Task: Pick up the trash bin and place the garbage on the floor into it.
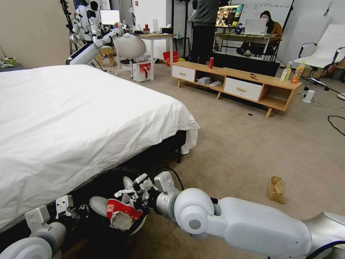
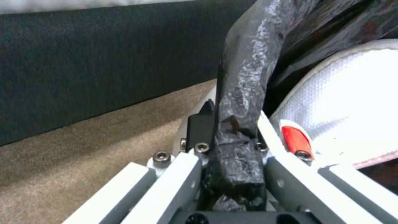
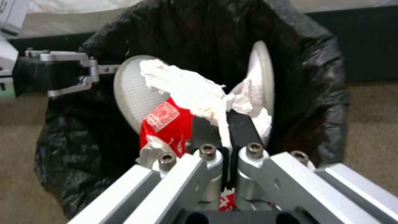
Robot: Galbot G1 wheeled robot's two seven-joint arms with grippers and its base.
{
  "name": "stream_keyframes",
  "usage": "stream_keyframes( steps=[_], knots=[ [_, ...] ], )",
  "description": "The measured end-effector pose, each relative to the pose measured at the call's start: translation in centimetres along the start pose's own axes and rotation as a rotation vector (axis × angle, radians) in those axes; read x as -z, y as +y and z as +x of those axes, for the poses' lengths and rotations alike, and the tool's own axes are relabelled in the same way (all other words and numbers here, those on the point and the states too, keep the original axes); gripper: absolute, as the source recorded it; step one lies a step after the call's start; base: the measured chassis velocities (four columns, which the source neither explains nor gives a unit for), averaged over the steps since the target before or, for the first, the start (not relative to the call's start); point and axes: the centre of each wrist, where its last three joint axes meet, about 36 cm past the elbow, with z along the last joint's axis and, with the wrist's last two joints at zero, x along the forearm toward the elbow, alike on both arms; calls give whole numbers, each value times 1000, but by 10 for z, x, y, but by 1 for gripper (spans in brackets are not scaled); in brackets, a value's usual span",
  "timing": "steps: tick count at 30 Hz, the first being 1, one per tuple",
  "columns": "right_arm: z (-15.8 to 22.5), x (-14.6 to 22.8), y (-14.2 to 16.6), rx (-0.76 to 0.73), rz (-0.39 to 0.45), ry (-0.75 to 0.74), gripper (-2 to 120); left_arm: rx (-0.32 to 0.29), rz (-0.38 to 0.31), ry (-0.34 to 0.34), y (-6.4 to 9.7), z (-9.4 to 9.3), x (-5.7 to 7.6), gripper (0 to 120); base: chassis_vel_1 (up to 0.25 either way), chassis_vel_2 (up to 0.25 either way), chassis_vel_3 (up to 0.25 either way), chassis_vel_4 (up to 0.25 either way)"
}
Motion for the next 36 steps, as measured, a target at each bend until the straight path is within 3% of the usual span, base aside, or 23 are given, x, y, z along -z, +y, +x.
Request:
stream_keyframes(
  steps=[8,17,22,29,36],
  knots=[
    [2,3,1,0,-1,-17,32,1,1,1,0,0,-1,1,0,0,0,0],
    [0,5,4,6,-3,-27,59,2,1,1,1,0,-1,1,0,0,0,0],
    [1,6,6,12,-4,-42,82,10,1,4,3,-1,-2,1,0,0,0,0],
    [10,12,4,3,-8,-75,100,15,-1,5,4,-2,-3,1,0,0,0,0],
    [20,18,0,-13,-12,-114,100,20,-3,7,5,-4,-3,1,0,0,0,0]
  ],
)
